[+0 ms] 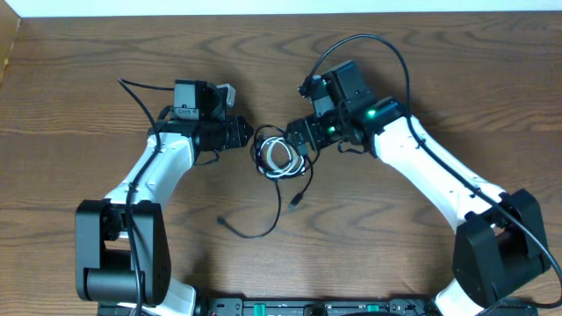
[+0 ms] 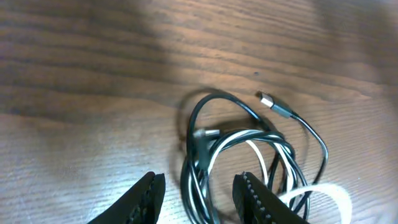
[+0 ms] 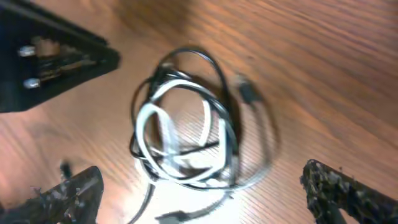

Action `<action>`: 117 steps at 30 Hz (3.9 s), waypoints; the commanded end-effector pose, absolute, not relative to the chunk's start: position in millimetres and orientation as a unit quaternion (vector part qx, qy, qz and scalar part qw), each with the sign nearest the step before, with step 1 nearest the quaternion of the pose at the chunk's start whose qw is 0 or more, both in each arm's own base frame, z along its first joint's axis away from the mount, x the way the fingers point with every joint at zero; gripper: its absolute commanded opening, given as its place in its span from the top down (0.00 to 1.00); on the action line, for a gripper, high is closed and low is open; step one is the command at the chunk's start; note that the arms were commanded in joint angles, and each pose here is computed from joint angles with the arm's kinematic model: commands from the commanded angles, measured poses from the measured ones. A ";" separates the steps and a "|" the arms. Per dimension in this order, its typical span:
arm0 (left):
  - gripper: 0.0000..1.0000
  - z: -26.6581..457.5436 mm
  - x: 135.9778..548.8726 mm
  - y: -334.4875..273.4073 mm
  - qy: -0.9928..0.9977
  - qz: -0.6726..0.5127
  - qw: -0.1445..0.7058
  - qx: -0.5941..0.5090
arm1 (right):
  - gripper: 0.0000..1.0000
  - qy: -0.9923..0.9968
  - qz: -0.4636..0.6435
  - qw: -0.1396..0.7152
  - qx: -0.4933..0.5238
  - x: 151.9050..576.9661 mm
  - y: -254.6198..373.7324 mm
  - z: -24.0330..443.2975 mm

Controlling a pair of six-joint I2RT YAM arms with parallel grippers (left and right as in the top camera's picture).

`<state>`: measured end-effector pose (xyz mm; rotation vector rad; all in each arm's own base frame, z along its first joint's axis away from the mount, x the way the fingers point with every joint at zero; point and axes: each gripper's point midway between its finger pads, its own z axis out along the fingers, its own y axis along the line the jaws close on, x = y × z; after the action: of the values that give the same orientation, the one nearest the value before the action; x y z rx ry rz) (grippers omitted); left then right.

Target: Untangle cables

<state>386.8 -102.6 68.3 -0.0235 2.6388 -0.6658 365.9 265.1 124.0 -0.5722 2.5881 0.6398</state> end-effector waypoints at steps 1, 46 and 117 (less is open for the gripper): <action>0.59 71.7 389.9 -92.4 0.952 -0.217 0.211 -0.049 | 0.08 0.951 0.194 0.199 -0.133 377.9 234.0 118.2; 0.68 -2.8 360.6 -101.2 0.979 -0.134 0.103 -0.112 | 0.81 0.915 0.325 0.132 -0.200 338.5 350.7 38.7; 0.58 95.7 370.5 -124.1 0.847 -0.518 0.119 -0.033 | 0.99 0.752 0.591 0.111 -0.270 339.9 384.5 106.4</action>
<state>371.5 -104.4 59.8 -0.2295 2.6146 -1.2868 362.5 379.0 73.1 -0.6496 2.3290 1.5348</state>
